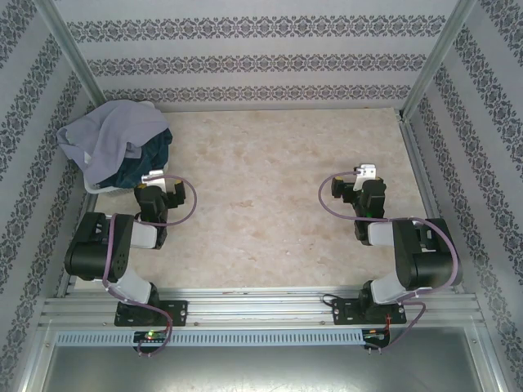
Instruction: Fold and stack the skirts
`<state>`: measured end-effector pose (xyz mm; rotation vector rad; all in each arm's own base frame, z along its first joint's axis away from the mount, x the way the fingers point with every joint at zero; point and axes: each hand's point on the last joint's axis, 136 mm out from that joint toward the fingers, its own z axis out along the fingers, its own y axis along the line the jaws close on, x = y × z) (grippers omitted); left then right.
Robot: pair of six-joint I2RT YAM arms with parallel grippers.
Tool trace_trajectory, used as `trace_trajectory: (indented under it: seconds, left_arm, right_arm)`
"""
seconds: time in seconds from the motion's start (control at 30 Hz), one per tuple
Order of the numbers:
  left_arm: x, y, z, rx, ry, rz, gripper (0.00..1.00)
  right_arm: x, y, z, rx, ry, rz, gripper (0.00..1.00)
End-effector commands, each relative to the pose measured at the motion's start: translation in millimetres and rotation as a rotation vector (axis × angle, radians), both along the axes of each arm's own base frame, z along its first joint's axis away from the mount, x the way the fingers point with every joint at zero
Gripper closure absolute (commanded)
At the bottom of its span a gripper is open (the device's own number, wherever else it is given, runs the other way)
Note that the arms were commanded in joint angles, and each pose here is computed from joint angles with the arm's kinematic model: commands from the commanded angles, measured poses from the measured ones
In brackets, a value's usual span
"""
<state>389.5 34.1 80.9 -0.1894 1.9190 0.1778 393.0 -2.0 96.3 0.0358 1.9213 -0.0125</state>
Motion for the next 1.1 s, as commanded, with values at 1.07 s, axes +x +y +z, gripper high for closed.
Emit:
trace_trajectory:
  seconds: [1.07]
  left_arm:
    - [-28,12,61,0.013,-0.169,0.078,0.00]
  right_arm:
    - [3,11,28,0.007,-0.011,0.058,0.02]
